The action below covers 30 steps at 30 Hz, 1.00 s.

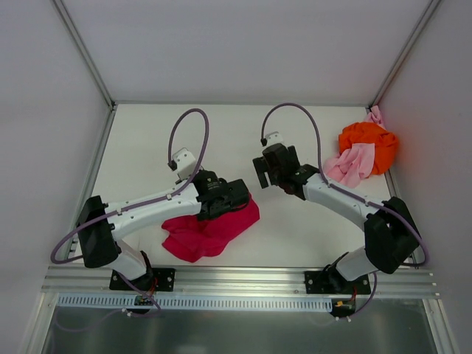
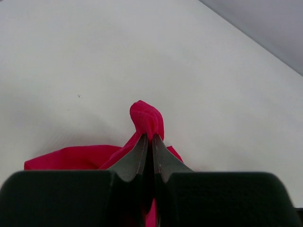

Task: Fold and stack the t-shirts
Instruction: Flatten out the tshirt

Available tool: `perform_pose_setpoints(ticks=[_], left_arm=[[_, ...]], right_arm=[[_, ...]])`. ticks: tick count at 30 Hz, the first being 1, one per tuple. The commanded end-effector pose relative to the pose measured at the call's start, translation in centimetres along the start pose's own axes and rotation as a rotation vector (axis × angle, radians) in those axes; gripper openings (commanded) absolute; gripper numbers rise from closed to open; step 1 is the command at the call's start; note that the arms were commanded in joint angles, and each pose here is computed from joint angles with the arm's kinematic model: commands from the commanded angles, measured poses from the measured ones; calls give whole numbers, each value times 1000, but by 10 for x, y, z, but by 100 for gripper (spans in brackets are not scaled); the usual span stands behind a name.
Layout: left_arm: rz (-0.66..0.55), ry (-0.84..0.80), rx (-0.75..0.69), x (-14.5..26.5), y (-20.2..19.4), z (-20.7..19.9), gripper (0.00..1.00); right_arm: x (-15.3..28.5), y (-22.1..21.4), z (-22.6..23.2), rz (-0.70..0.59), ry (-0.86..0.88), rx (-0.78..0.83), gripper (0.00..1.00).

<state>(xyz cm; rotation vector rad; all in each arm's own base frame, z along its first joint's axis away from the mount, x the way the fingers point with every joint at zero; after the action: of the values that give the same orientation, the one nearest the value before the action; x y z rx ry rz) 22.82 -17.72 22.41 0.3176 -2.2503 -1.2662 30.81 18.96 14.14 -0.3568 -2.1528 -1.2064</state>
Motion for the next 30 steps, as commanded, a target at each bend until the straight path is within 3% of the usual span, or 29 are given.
perform_pose_setpoints(ticks=[1,4,11,21,30], left_arm=[[-115,7,-142,-4,41,10,0],[-143,-2,-118,-7,50,7,0],[-190,-40,-66,-4,79,-4,0],[-205,-38,-96,-6,75,-6,0],[-208,-39,-99,-6,76,-4,0]], right_arm=[[-2,16,11,-28,110,-93,91],[2,21,30,-65,249,-84,97],[21,33,71,-173,582,-144,95],[-6,22,107,-77,728,-166,94],[-16,62,140,-102,918,-198,91]])
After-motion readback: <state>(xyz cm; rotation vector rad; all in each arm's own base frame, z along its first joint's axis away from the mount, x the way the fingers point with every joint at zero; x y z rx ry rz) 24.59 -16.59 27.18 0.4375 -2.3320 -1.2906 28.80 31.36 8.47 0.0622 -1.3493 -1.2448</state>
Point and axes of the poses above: each gripper's point midway between its finger pads, its own x axis back along the fingers, its own z axis along the line the jaws close on, y = z × x, the point moved 3 cm from there along x, back along the fingers, and after that the axes turned 12 degrees about x, right-handed, at the moved point
